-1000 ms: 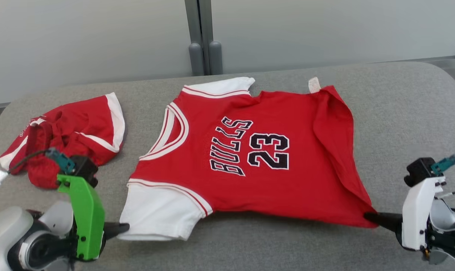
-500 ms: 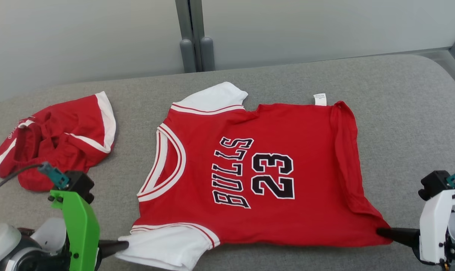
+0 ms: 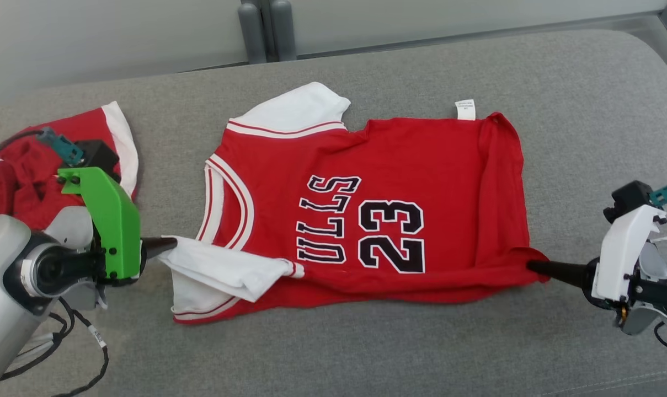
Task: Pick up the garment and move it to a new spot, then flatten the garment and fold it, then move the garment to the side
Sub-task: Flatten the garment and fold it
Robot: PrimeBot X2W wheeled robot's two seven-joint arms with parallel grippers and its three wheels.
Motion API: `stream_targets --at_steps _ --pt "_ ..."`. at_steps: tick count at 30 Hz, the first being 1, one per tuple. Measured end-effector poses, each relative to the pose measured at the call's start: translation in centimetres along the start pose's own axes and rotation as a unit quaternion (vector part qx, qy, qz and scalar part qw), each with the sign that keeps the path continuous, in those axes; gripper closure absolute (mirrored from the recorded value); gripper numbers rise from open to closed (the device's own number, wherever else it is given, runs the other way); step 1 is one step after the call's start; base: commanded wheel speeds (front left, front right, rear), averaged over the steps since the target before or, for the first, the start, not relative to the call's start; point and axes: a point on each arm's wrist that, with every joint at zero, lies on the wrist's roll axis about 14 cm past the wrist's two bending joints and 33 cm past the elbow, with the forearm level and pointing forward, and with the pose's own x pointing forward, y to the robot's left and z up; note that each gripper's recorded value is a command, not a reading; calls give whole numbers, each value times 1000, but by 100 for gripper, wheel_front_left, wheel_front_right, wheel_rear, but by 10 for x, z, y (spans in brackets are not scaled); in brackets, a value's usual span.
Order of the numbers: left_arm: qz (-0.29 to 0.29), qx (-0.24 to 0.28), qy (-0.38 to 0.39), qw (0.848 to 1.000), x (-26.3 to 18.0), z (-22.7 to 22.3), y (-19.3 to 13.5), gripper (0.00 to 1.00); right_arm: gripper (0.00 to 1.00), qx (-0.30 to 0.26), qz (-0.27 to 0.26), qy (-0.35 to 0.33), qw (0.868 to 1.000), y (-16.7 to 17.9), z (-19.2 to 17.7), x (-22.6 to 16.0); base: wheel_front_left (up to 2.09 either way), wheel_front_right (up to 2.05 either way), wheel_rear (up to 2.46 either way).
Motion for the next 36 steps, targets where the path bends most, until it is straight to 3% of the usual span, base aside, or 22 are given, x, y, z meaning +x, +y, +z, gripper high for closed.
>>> stream_targets --at_steps 5,6,7,8,13,18,21,25,30,33,36 --pt "-2 -28 -9 1000 35 19 15 100 99 34 -11 -9 999 -8 16 20 0 0 0" --pt "-6 -30 -10 999 41 22 15 62 78 39 -14 -11 999 -10 18 22 0 0 0" --pt "-10 -32 -13 999 45 23 15 0 11 43 -17 -17 999 -12 21 23 0 0 0" --pt "-12 -36 -15 999 50 25 15 0 0 49 -21 -29 998 -14 25 24 0 0 0" --pt "-12 -21 -40 999 54 30 15 0 0 58 -26 -72 995 -16 39 21 0 0 0" --pt "0 16 -148 989 33 61 12 0 0 34 -13 -208 977 -1 85 -5 0 0 0" --pt "4 34 -226 974 12 78 8 0 0 12 -13 -275 961 6 93 -20 0 0 0" --pt "25 67 -318 945 -12 84 6 0 0 -20 -5 -385 923 21 105 -49 0 0 0" --pt "73 94 -437 892 -44 83 4 0 0 -52 -19 -471 880 26 89 -70 0 0 0" --pt "88 93 -474 871 -50 67 2 0 0 -64 -29 -496 865 27 74 -72 0 0 0" --pt "97 74 -481 868 -46 49 3 0 0 -62 -51 -499 863 18 58 -70 0 0 0"
